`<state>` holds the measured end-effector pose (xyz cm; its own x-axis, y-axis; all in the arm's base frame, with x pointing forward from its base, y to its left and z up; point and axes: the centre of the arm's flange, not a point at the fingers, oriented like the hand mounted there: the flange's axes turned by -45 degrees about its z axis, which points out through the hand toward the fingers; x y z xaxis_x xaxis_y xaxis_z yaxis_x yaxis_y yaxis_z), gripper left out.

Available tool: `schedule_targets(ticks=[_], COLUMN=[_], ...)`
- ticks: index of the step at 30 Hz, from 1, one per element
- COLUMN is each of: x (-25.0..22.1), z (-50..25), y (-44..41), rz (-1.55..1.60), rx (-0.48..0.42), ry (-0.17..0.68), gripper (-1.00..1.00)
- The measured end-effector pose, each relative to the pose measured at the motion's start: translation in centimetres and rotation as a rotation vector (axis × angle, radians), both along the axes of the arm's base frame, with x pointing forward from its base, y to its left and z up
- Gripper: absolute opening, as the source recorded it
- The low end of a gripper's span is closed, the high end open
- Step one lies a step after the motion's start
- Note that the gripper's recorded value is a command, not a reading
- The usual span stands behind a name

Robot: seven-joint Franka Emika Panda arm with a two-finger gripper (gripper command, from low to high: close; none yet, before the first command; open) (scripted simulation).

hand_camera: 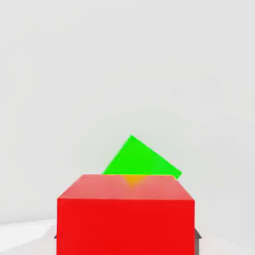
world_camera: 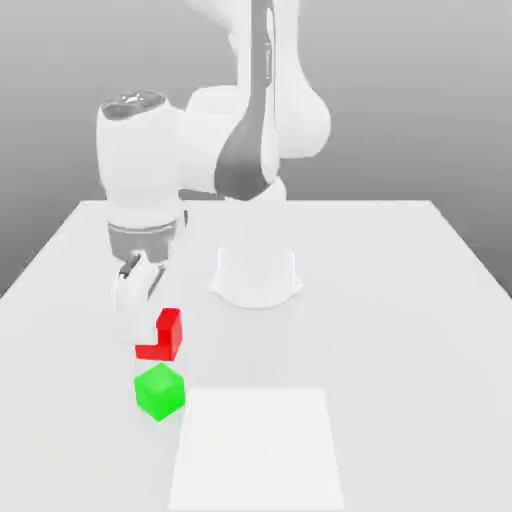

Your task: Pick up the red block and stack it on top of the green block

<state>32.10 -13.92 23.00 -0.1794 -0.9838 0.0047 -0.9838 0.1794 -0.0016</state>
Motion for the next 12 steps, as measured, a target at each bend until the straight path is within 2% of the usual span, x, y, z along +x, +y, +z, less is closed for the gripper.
schedule_targets(ticks=[5, 6, 12], x=[-0.2, -0.2, -0.3], z=[-4.1, -4.7, -5.0], y=[0.0, 0.1, 0.1], rz=[-0.008, -0.007, -0.007], rx=[0.001, 0.003, 0.004], ry=[0.0, -0.001, 0.0], gripper=[-1.0, 1.0, 1.0])
